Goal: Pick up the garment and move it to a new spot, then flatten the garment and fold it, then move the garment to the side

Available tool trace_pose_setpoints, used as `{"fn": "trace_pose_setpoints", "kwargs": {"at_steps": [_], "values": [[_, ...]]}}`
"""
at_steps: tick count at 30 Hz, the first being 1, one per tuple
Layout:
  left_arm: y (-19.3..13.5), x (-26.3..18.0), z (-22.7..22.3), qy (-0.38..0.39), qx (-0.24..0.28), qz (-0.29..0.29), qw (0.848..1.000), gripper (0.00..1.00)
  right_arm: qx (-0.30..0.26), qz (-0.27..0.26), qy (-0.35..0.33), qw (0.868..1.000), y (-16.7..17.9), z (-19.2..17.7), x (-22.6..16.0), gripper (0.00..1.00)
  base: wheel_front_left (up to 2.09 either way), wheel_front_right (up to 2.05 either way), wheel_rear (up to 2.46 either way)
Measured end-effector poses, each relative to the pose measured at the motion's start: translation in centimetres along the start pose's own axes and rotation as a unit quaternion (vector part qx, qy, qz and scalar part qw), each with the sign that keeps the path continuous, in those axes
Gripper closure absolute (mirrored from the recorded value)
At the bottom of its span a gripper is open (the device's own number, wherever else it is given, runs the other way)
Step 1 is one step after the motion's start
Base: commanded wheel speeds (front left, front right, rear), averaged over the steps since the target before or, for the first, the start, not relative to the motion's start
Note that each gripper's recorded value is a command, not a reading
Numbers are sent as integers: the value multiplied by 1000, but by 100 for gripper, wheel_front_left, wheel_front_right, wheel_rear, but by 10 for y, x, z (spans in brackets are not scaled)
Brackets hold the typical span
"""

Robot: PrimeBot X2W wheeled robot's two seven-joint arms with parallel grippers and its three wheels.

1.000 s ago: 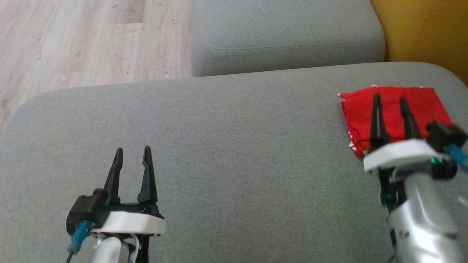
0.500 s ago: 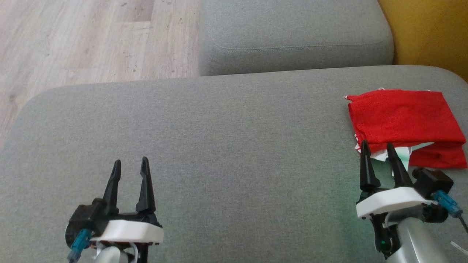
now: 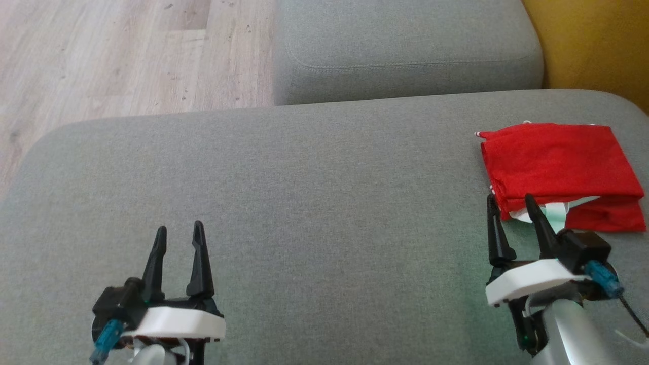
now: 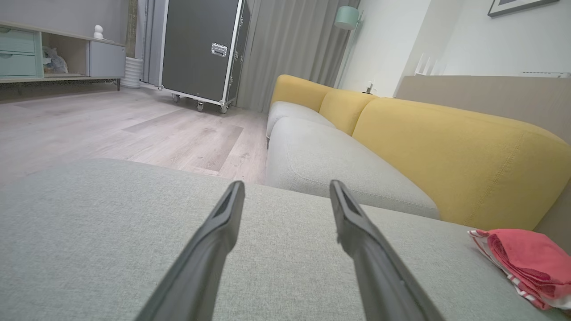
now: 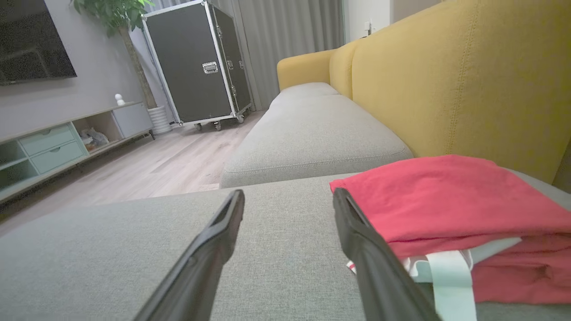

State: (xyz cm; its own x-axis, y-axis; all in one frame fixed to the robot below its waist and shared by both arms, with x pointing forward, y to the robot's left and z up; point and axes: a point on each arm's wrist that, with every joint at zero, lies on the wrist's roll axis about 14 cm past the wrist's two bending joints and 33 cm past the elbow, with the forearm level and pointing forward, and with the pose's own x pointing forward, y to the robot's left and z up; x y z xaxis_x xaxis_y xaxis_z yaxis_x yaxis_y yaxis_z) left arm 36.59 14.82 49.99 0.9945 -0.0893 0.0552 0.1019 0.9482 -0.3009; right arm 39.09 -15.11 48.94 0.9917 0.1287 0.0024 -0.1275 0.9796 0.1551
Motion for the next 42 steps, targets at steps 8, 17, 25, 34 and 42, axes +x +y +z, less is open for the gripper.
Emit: {"fn": "trace_pose_setpoints", "kwargs": {"at_steps": [8,17,25,34,42], "values": [[0,1,-4,6,-23,4,1000,0,-15,1,3,1000,-1,-1,-1,0,0,0,0],[13,-25,-50,79,-38,32,996,100,9,-22,84,996,-11,-54,-32,100,0,0,0],[17,-22,-48,79,-75,44,993,100,53,-37,78,995,-15,-49,-28,100,0,0,0],[23,-21,-46,79,-118,60,988,100,103,-54,71,991,-21,-45,-27,100,0,0,0],[25,-20,-47,81,-155,71,982,100,148,-68,66,984,-25,-42,-26,100,0,0,0]]}}
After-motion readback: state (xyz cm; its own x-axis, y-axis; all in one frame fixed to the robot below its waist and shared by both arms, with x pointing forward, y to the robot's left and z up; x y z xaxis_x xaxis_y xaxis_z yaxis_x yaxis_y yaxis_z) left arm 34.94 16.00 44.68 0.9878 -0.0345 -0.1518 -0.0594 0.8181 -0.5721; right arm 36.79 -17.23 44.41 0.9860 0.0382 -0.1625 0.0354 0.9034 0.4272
